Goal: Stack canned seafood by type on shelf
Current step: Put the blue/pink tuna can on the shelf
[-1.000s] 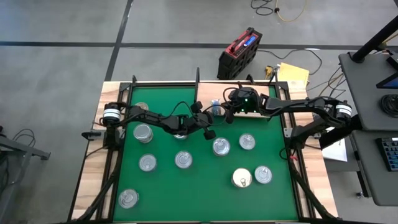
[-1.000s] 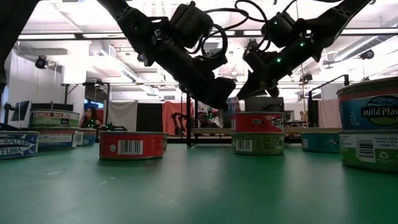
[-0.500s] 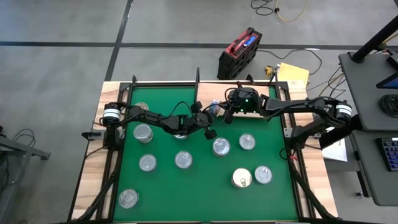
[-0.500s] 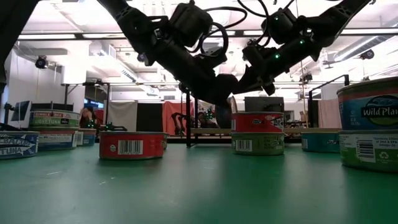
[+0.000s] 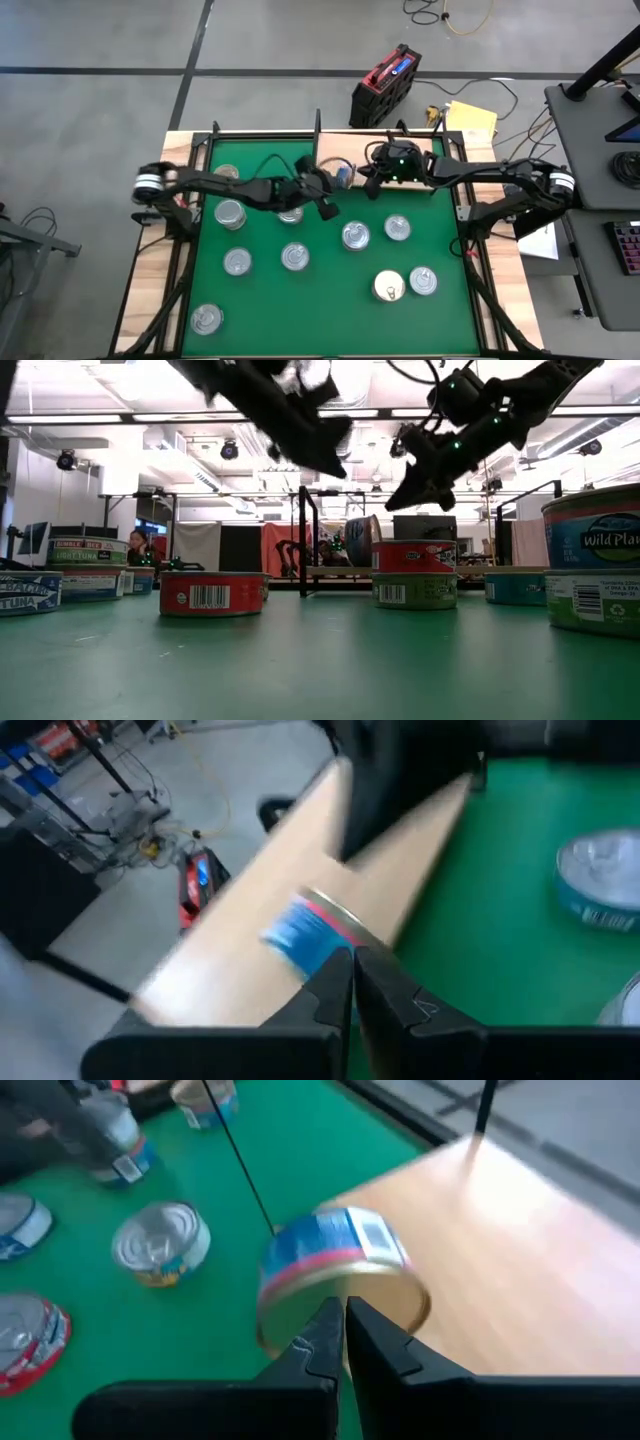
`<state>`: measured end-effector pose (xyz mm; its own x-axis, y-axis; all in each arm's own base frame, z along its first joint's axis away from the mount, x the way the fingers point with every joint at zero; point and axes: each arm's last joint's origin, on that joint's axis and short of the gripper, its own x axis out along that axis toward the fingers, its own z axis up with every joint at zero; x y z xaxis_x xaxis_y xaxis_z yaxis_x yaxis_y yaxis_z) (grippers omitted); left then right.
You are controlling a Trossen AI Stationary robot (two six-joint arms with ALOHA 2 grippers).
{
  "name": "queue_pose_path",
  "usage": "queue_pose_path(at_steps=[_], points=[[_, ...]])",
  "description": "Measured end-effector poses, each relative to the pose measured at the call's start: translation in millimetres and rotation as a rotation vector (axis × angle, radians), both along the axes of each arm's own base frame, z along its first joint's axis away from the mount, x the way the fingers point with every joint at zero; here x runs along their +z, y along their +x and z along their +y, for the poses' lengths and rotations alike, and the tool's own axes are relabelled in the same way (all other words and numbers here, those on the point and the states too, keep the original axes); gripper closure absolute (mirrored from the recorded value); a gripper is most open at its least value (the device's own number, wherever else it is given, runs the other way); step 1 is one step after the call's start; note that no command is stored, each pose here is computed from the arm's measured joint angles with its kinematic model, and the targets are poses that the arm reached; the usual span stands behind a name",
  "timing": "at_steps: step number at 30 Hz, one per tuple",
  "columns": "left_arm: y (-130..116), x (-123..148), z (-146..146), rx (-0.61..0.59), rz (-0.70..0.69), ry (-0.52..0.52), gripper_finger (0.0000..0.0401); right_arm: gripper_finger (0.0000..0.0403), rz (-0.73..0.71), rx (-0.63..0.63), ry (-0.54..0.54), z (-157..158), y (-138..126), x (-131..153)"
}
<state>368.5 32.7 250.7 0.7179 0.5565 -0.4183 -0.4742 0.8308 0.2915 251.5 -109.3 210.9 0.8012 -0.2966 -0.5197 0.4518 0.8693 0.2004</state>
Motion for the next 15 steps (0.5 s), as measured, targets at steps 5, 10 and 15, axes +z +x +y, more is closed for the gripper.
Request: queue_pose_path(at_steps=[5,10,15], points=[[-33,33,2,0.106,0.044,0.083,0.0401,0.0394,0.012,0.006,0.027,4,4,-17],[-63,45,20,0.226,0.123,0.095,0.0401,0.0394,-0.014,0.026,0.024,7,15,-25],[-77,32,41,0.241,0.138,0.037,0.0401,0.0394,-0.018,0.025,0.029,6,19,-27]])
